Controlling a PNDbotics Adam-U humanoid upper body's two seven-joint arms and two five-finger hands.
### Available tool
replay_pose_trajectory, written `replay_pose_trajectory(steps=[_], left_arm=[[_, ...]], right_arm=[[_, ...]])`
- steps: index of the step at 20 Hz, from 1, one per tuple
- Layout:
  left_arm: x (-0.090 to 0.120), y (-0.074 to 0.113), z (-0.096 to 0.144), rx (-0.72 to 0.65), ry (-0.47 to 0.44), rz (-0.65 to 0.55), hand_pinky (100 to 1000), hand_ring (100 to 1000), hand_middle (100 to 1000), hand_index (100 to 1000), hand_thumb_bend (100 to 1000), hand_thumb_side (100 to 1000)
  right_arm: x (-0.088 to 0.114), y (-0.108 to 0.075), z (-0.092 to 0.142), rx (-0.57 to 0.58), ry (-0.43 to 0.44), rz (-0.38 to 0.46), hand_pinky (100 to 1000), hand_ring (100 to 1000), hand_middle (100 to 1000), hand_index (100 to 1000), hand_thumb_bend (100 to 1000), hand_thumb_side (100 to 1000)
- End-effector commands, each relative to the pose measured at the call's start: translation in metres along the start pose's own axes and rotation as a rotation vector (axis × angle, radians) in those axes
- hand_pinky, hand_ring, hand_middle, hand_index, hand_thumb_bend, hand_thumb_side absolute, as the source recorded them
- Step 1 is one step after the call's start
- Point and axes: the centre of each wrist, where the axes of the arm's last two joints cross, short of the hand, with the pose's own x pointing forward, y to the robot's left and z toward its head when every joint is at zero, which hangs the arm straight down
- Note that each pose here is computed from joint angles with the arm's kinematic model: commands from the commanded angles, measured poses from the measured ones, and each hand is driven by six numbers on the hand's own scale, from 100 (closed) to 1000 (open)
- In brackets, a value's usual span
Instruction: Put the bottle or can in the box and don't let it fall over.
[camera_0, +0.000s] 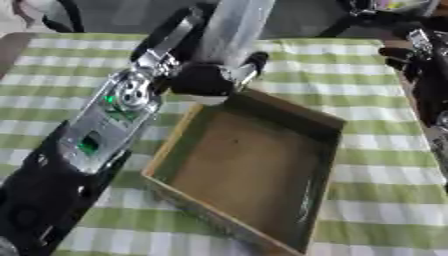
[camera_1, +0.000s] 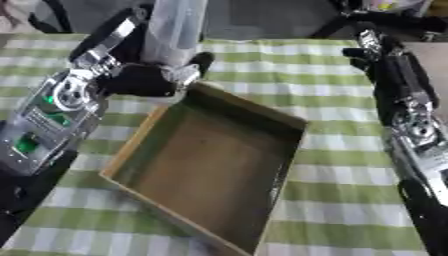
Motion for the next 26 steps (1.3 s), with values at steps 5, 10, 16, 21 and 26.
replay_pose_trajectory(steps=[5,10,16,21,26], left_arm=[[0.011,-0.012,0.004,-0.069,-0.039,0.026,1000,525,451,452,505,100],[0.001,-0.012,0.008,-0.154,-0.058,-0.133,1000,766,803,885,753,434],[-0.021,-0.006,0.010,-0.150,-0.007,-0.230,1000,743,773,861,700,399],[-0.023,-0.001,0.013,-0.125,0.003,-0.213,1000,716,753,849,655,371],[-0.027,0.012,0.025,-0.067,0.031,-0.192,1000,705,746,841,642,373]], right_arm=[[0.008,-0.008,-0.003,-0.020,-0.028,0.011,900,805,897,870,100,774],[0.008,-0.009,-0.003,-0.027,-0.031,0.010,900,805,896,870,100,773],[0.008,-0.010,-0.003,-0.033,-0.029,0.010,900,805,896,870,100,774],[0.008,-0.011,-0.003,-0.036,-0.028,0.011,900,805,896,870,100,772],[0.006,-0.014,-0.001,-0.045,-0.023,0.016,900,805,896,870,100,770]])
